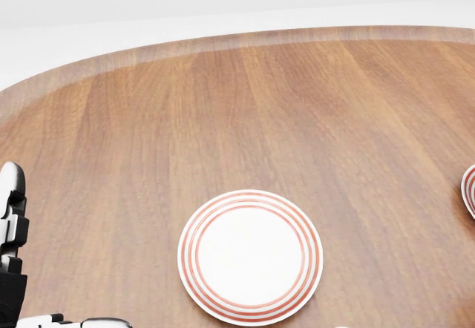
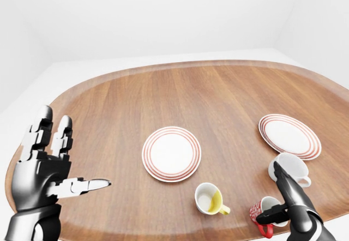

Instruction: Put the red mug on the left plate.

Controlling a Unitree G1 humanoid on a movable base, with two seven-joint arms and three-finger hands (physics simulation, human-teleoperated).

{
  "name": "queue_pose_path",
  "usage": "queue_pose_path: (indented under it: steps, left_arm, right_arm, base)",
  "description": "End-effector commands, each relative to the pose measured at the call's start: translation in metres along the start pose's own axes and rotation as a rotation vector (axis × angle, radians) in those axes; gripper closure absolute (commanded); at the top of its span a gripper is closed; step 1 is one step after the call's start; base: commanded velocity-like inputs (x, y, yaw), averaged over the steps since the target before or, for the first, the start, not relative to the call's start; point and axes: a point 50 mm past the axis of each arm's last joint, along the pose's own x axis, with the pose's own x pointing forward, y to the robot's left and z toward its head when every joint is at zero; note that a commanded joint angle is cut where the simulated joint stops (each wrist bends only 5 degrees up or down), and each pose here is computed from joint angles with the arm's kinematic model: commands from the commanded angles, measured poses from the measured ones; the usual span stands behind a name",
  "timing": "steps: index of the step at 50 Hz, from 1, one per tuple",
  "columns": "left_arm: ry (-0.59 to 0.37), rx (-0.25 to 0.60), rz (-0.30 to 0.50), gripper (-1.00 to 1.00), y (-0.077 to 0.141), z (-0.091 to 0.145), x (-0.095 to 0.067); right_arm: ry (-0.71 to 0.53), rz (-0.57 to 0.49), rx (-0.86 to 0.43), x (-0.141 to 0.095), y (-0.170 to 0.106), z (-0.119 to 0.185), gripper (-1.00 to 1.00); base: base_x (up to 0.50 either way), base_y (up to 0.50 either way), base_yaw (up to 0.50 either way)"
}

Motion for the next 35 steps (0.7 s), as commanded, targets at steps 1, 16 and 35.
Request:
queue_pose_path:
  steps: [1, 16, 35]
  left_arm:
    - [-0.006, 0.001, 0.000, -1.00, 0.000, 0.001, 0.000]
    - [-0.013, 0.002, -0.003, -1.00, -0.001, 0.002, 0.001]
    - [-0.009, 0.001, 0.003, -1.00, 0.001, 0.002, 0.000]
  right_arm:
    - [0.033, 0.056, 0.016, -0.001, 0.011, -0.010, -1.00]
    - [0.120, 0.057, 0.083, -0.006, 0.020, -0.037, -1.00]
    - [0.111, 0.103, 0.136, 0.020, 0.037, -0.033, -1.00]
  base:
    - [0.00, 0.00, 0.00]
    - [0.00, 0.00, 0.00]
    - [0.00, 0.00, 0.00]
